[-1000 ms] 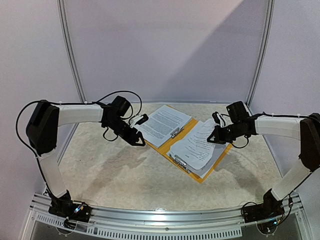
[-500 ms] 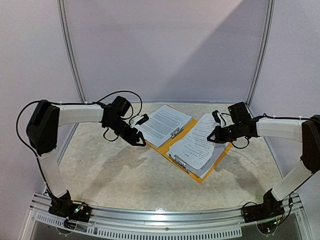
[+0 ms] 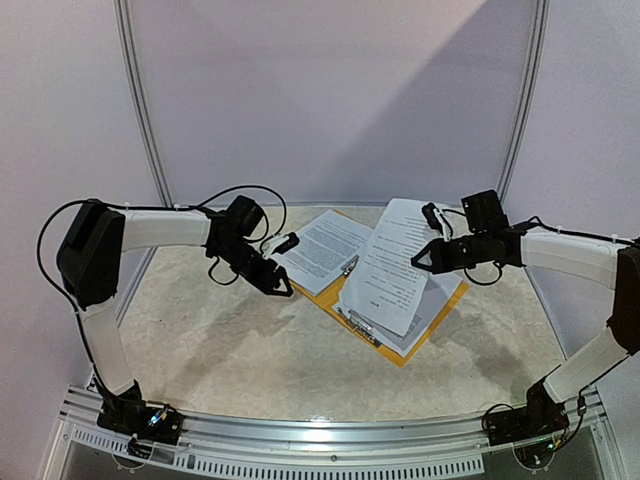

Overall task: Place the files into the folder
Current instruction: Place the file in the spring clip on the folder.

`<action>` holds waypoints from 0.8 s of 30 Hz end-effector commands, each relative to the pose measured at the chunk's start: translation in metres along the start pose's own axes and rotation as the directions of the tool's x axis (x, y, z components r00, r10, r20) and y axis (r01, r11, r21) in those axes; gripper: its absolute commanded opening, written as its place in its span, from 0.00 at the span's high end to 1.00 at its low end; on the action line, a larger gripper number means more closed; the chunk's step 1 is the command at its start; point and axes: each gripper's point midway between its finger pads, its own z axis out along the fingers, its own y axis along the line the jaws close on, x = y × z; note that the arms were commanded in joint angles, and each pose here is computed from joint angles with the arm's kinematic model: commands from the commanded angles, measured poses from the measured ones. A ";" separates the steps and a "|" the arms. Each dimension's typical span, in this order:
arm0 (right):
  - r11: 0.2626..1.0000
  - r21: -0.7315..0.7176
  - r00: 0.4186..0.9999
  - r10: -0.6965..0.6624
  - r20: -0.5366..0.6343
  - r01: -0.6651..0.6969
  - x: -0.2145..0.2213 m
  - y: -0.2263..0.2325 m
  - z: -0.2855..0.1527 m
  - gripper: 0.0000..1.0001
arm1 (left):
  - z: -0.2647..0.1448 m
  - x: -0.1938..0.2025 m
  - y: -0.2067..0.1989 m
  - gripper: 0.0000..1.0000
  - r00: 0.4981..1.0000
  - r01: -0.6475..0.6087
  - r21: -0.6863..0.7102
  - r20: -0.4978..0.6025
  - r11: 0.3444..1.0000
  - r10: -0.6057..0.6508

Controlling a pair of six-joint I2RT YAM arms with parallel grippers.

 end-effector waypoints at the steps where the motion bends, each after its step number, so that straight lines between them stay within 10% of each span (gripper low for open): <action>1: 0.999 -0.021 0.999 -0.049 -0.020 0.048 0.007 0.004 -0.005 1.00 | 0.002 -0.006 -0.010 0.40 1.000 -0.027 0.029 -0.004 0.999 0.027; 24: 0.999 -0.032 0.999 -0.011 -0.037 0.009 0.047 -0.016 0.019 1.00 | 0.002 -0.005 -0.013 0.40 1.000 -0.022 0.038 -0.015 0.999 0.023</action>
